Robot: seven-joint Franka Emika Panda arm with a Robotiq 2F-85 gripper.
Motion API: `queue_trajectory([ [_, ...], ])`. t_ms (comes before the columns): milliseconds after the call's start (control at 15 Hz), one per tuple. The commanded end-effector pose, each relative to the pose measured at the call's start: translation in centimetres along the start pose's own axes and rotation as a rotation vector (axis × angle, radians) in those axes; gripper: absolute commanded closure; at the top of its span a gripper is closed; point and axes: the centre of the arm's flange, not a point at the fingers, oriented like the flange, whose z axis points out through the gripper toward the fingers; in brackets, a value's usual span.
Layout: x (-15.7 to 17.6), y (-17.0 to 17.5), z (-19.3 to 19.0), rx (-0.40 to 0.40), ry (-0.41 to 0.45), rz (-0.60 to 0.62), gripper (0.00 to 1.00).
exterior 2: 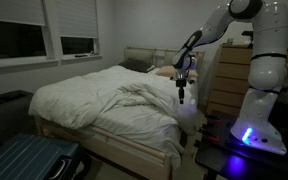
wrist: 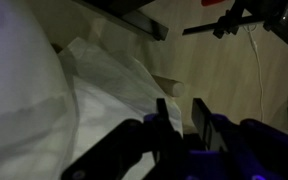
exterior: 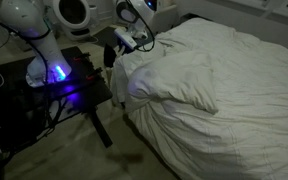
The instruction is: Spread the bed fully
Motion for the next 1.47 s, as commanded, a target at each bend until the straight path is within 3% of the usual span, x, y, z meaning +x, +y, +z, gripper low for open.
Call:
queue_trajectory([
  [0, -1.5, 2.6, -4.4, -0.140, 0.130, 0.044, 0.35],
  [333, -5.6, 10.5, -10.1, -0.367, 0.309, 0.199, 0.01],
  [600, -8.9, 14.6, -12.8, -0.541, 0.451, 0.354, 0.00],
  [867, -10.6, 16.5, -12.9, -0.686, 0.538, 0.515, 0.00],
  [1133, -12.3, 18.6, -11.6, -0.741, 0.578, 0.655, 0.00],
  [1400, -14.1, 21.4, -10.8, -0.677, 0.601, 0.882, 0.00],
])
